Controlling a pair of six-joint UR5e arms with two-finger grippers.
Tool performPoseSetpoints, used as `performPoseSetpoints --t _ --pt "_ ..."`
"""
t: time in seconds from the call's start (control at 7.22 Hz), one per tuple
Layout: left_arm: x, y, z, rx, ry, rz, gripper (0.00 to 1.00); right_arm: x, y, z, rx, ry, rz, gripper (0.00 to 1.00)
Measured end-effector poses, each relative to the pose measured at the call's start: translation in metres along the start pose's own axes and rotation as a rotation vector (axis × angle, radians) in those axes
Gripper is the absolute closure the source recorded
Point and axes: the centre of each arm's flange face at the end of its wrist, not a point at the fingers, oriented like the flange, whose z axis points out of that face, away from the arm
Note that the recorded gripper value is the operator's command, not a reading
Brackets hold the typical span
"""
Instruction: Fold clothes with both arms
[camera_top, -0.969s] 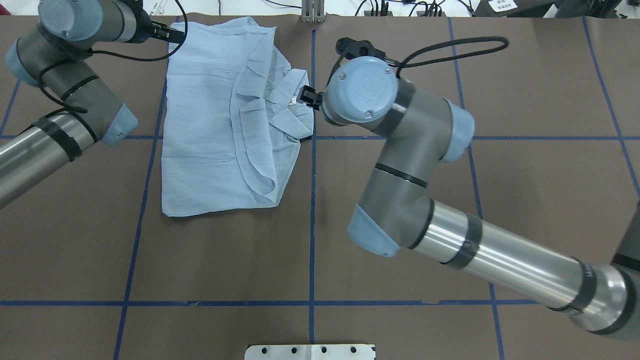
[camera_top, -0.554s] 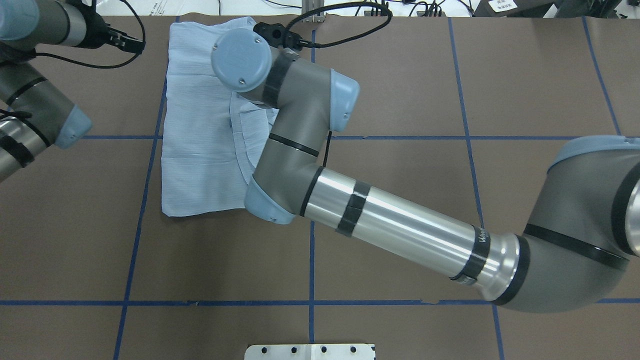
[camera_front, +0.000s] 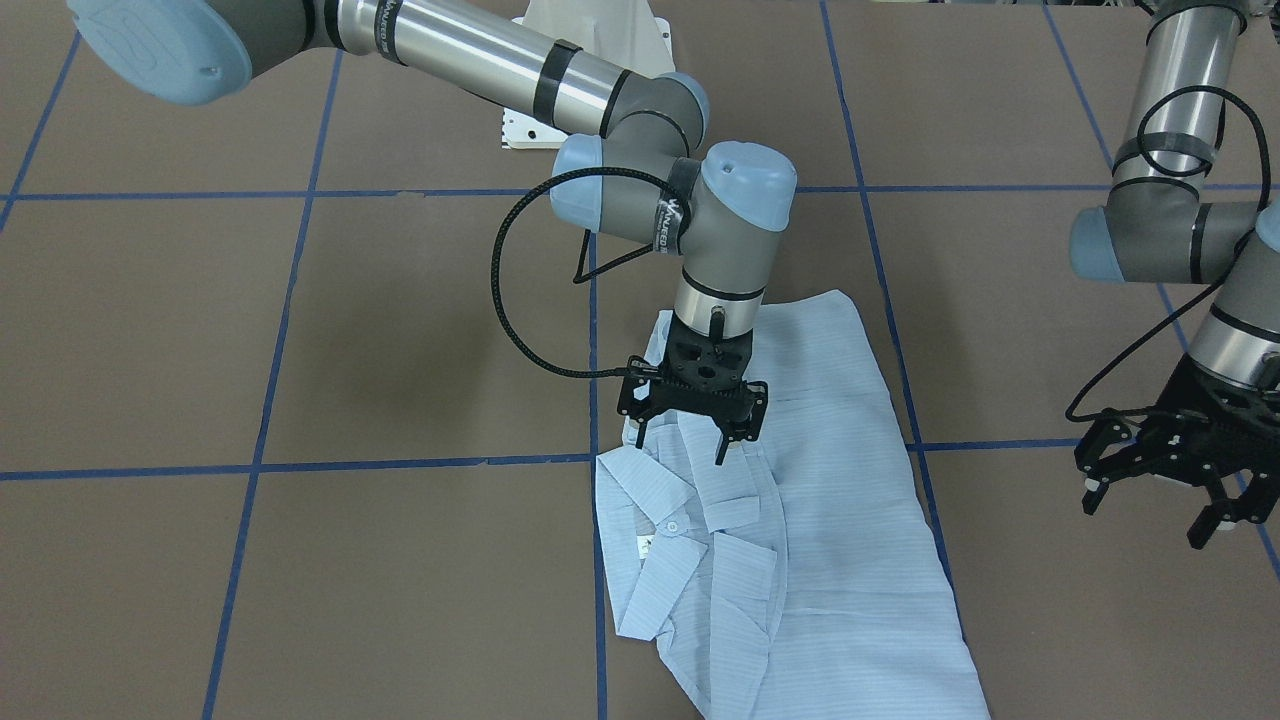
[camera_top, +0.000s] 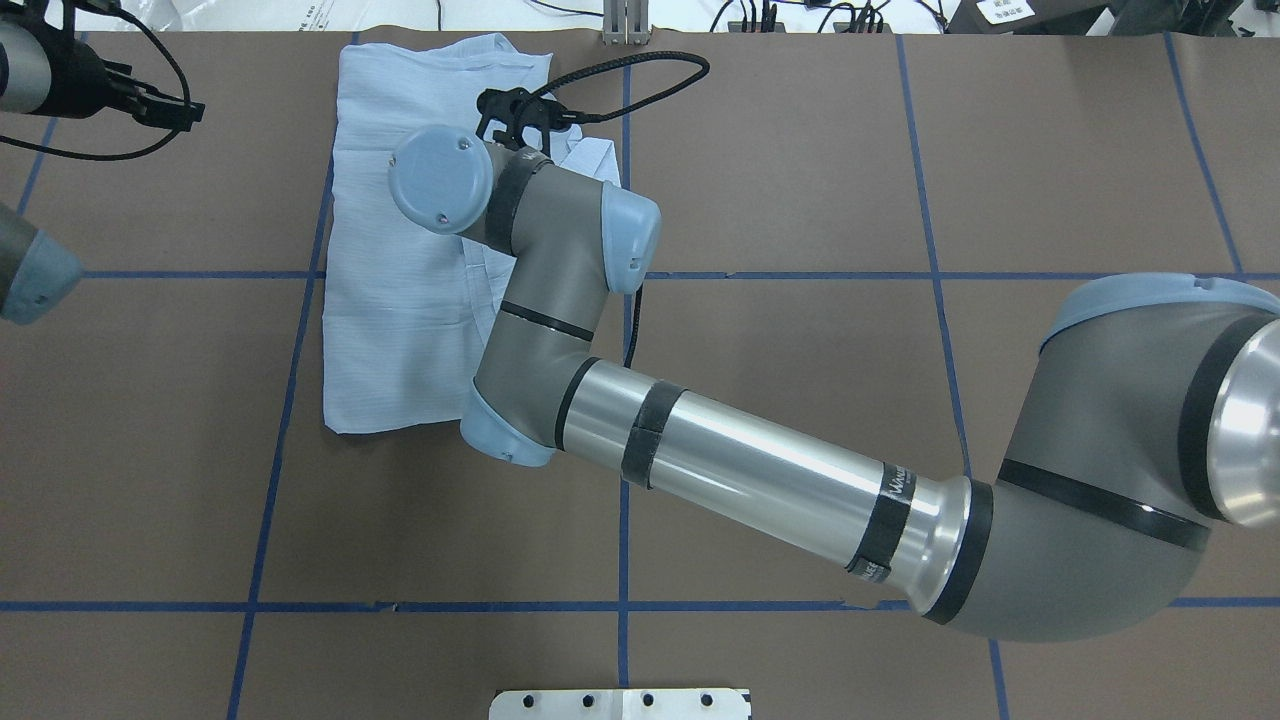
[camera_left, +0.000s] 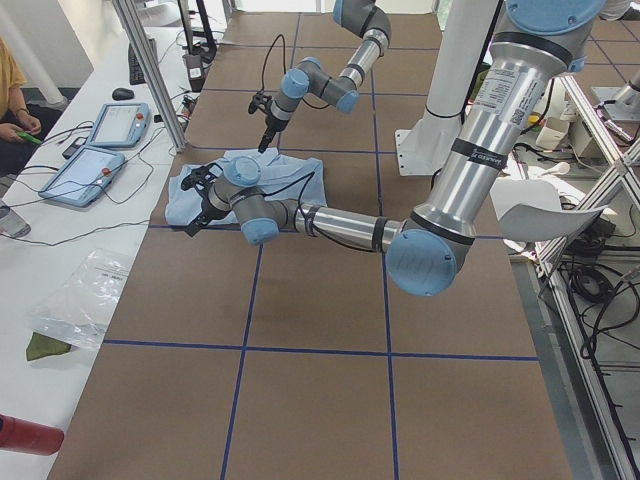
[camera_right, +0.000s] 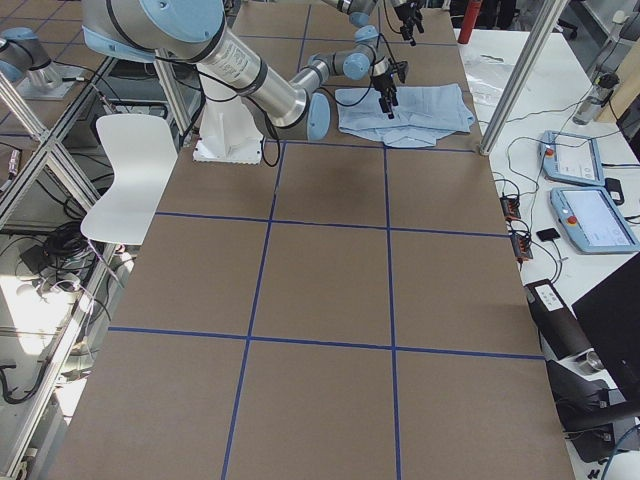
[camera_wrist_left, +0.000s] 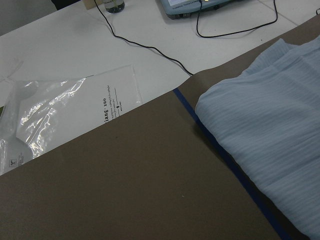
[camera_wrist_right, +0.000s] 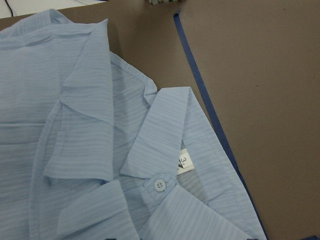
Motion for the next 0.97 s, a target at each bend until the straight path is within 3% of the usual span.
performPoseSetpoints --t 0.42,0.97 --pt "0.001 0.001 -0.001 0.0 0.001 -0.001 0.0 0.027 0.006 0.037 0.025 0.005 0.126 0.17" --pt "0.003 0.0 -0.001 0.002 0.004 0.001 0.0 0.041 0.028 0.049 0.018 0.012 0.296 0.27"
